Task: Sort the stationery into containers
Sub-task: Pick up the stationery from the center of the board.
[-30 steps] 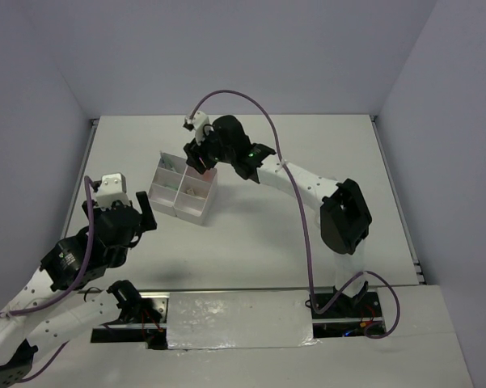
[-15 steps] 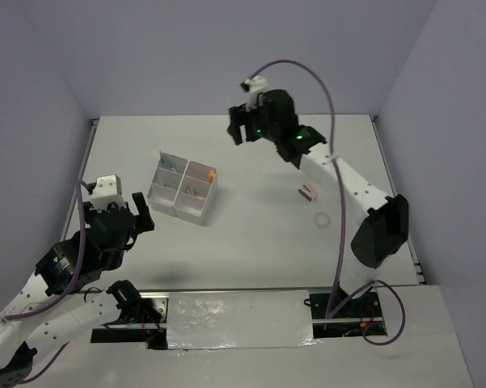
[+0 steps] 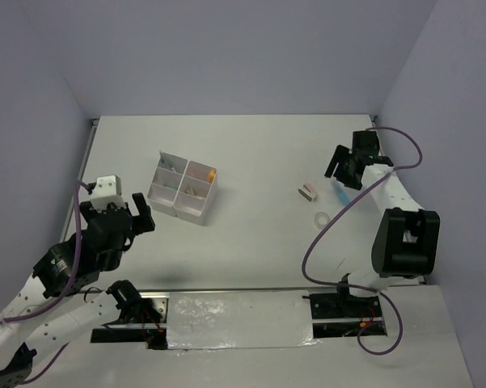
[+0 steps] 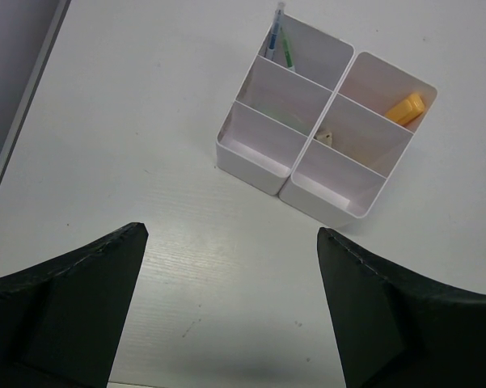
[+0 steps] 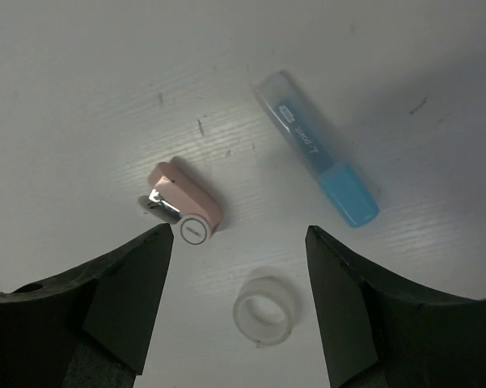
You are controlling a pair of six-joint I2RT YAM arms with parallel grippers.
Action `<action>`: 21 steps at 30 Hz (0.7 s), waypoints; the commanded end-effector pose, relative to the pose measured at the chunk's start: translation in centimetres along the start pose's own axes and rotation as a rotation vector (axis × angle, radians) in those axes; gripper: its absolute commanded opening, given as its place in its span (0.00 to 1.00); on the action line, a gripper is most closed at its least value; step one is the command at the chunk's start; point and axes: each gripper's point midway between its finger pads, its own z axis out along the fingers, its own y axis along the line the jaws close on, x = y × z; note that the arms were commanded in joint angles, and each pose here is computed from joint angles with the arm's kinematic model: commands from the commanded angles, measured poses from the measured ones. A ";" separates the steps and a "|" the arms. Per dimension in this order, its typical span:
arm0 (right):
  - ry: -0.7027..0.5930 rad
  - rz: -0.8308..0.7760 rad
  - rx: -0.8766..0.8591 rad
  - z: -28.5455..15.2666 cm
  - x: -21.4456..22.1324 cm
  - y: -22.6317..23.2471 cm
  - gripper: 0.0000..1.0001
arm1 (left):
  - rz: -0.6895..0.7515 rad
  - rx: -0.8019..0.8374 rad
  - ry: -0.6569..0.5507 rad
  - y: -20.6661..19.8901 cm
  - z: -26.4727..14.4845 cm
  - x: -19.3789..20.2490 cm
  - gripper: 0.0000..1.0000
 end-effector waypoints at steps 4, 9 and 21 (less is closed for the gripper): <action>0.011 0.025 0.197 2.4 0.9 -4.1 0.74 | 0.023 0.020 -0.001 -1.0 0.6 -0.1 0.99; -0.024 -0.008 0.289 3.2 -0.3 -5.8 0.73 | 0.062 0.024 0.029 -1.8 1.2 0.4 0.99; 0.176 -0.068 0.232 8.4 3.6 -5.5 0.69 | 0.063 -0.016 0.037 -1.4 1.4 0.4 0.99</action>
